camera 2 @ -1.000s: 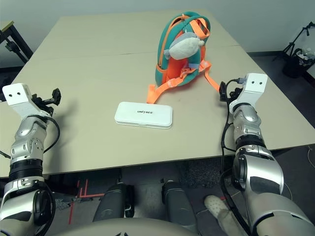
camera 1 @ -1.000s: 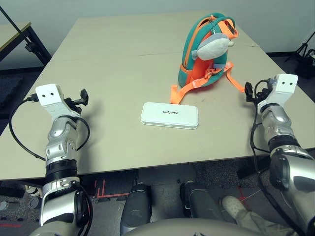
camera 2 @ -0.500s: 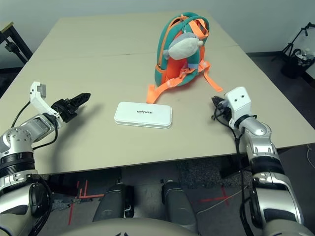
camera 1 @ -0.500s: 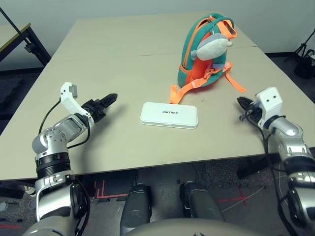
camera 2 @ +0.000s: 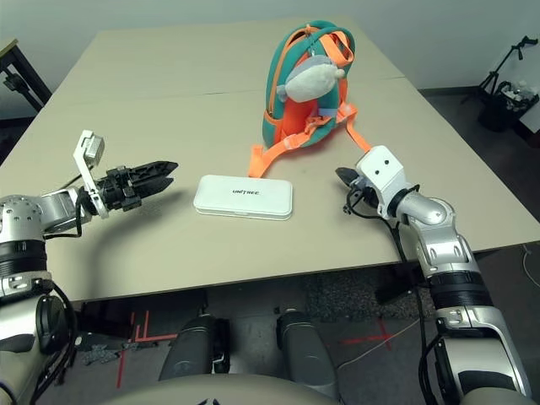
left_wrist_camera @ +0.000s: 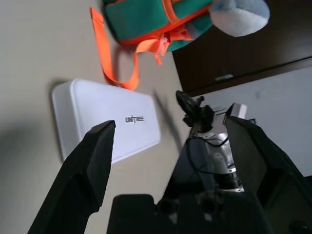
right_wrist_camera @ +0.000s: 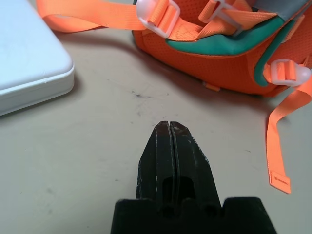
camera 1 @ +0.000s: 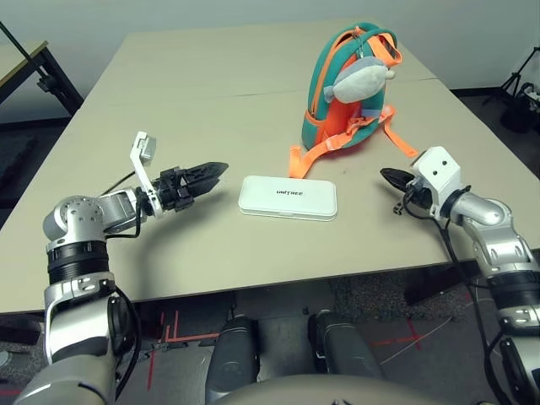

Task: Put the pencil case into the backpack and zip it.

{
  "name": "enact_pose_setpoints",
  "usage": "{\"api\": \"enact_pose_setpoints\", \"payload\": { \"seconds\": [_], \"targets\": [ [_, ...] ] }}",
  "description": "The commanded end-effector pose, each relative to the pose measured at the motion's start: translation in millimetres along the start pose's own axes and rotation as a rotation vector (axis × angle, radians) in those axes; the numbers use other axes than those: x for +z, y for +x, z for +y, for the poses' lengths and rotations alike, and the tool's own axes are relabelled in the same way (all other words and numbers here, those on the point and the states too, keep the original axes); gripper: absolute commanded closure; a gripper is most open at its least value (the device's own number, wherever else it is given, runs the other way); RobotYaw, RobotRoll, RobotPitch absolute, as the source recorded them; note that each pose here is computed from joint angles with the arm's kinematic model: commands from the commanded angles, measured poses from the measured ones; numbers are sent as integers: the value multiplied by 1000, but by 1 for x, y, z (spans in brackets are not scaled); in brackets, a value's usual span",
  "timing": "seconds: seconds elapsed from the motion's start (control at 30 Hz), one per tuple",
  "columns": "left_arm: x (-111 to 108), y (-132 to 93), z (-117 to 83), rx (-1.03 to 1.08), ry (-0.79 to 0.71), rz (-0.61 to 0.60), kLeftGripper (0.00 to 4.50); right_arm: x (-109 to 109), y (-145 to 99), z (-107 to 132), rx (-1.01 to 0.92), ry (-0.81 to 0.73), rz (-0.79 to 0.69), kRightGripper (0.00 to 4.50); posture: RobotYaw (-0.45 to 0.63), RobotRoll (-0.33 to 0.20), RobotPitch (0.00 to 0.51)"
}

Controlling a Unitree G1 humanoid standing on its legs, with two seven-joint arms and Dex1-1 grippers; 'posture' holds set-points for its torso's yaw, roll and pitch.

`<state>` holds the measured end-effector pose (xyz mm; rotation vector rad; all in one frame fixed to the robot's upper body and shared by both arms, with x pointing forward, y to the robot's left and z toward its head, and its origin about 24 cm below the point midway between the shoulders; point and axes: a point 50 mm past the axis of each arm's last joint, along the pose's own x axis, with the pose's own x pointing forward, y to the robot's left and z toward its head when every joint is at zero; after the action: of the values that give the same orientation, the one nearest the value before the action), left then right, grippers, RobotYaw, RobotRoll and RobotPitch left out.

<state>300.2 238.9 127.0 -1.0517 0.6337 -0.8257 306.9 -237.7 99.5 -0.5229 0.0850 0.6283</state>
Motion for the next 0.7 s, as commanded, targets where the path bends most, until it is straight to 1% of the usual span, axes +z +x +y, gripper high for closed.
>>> {"api": "enact_pose_setpoints", "payload": {
  "seconds": [0.03,0.17,0.23,0.37,0.7],
  "targets": [
    [4,-1,1,-13,-56,20,0,3,7,4,40,-18,-1,4465,-117,0,80],
    [5,0,2,-46,-108,39,0,8,11,4,52,-33,-14,4465,-126,0,77],
    [3,1,5,-28,-99,64,0,11,13,4,59,-41,-23,4465,-129,0,76],
    [-2,0,17,52,-116,113,0,14,13,5,68,-53,-29,4465,-130,0,77],
    [-4,5,36,119,-107,122,0,20,17,14,131,-97,-31,4465,-130,0,88]
  ]
}}
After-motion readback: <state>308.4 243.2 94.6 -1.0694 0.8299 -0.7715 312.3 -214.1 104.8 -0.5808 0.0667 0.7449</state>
